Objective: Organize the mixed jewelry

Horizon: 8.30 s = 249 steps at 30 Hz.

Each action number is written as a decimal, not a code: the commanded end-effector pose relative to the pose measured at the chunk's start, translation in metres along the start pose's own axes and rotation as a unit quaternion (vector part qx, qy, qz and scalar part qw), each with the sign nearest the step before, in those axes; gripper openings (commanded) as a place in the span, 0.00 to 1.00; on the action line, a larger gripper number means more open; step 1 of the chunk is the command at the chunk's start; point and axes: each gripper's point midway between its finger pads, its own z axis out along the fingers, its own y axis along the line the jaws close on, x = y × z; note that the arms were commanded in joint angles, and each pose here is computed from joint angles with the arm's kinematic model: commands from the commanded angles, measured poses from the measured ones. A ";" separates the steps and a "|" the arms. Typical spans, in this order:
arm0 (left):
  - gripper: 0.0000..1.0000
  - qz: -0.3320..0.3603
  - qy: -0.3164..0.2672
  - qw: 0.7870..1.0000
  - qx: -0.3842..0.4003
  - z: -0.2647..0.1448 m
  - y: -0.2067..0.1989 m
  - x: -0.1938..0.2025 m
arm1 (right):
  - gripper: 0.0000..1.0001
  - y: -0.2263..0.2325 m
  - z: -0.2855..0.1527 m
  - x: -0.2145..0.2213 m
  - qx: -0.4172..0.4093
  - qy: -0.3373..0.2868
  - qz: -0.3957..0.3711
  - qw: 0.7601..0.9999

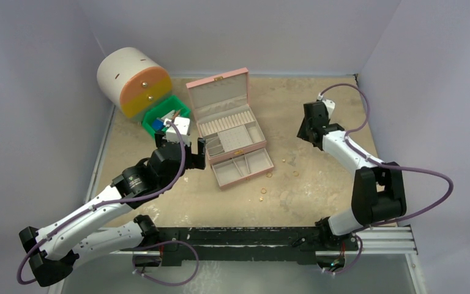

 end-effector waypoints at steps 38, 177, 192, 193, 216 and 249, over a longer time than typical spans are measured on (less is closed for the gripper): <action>0.93 -0.003 -0.019 1.000 -0.003 -0.003 0.000 -0.018 | 0.46 -0.015 0.098 -0.058 0.051 -0.006 0.155 0.987; 0.93 0.003 -0.012 1.000 -0.012 -0.001 0.001 -0.016 | 0.28 0.169 -0.068 0.094 -0.363 -0.058 -0.152 0.917; 0.93 0.003 -0.011 1.000 -0.013 -0.001 0.002 -0.015 | 0.36 0.152 -0.083 0.081 -0.342 -0.069 -0.143 0.926; 0.93 0.003 -0.011 1.000 -0.014 -0.001 0.001 -0.015 | 0.36 0.147 -0.084 0.081 -0.334 -0.065 -0.143 0.929; 0.93 0.006 -0.007 1.000 -0.010 0.001 -0.001 -0.014 | 0.28 0.115 -0.132 0.144 -0.361 0.077 -0.106 0.923; 0.93 0.004 -0.009 1.000 -0.016 0.000 0.002 -0.015 | 0.33 0.164 -0.091 0.206 -0.331 0.044 -0.077 0.940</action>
